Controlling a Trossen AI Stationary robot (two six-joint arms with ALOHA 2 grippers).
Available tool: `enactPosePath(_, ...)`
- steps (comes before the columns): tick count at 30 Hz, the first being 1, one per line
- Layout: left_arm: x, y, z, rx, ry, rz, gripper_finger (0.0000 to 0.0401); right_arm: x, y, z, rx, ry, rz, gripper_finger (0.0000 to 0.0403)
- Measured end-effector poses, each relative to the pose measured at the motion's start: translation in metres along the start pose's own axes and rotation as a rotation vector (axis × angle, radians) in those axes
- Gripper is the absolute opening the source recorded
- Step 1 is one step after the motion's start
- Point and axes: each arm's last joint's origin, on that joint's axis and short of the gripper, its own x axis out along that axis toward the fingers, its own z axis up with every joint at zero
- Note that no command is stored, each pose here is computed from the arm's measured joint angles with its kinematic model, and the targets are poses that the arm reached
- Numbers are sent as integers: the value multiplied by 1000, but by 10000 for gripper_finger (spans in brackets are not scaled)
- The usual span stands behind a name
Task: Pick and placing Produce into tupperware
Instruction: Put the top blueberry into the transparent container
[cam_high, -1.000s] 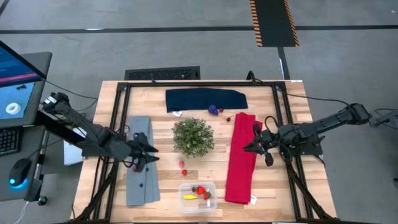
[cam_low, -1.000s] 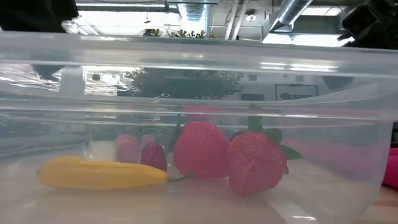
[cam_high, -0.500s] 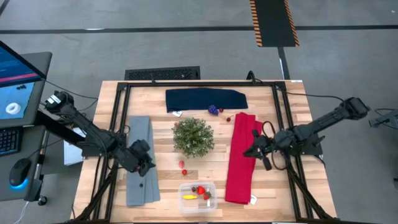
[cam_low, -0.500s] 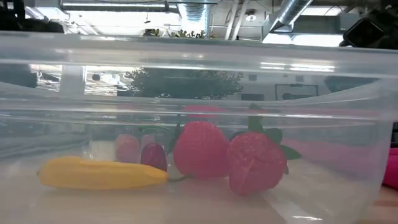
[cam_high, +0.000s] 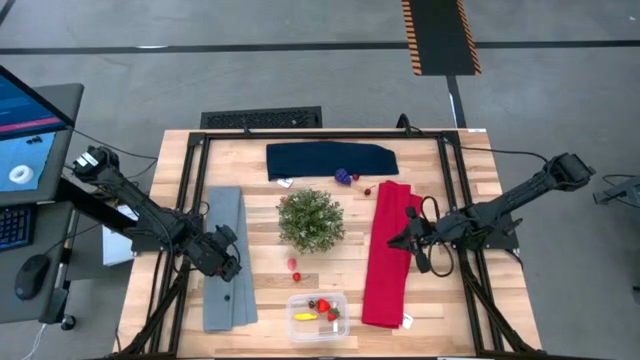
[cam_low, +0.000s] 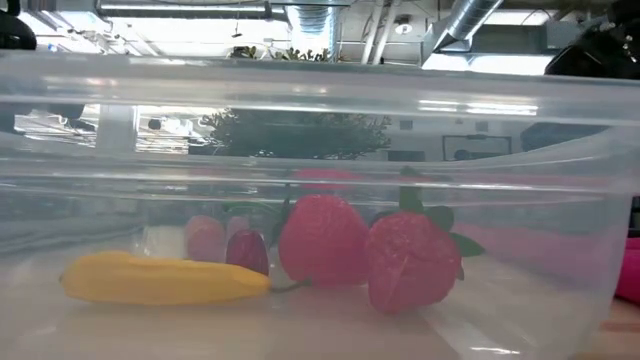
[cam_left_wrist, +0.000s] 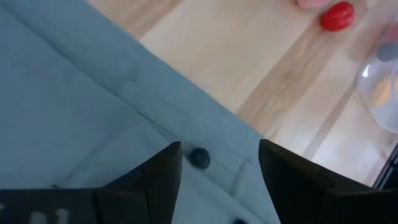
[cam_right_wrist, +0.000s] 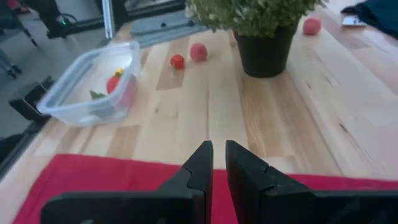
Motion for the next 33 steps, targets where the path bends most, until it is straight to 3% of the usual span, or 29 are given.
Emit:
enactPosePath(11,11,-6,-11,-49,68,1,203,0,0,0,7,2,1,66)
enactPosePath(26,29,-3,-15,-15,50,115,203,0,0,0,8,1,1,65)
enactPosePath(33,33,-4,-16,11,52,111,202,0,0,0,9,1,1,65)
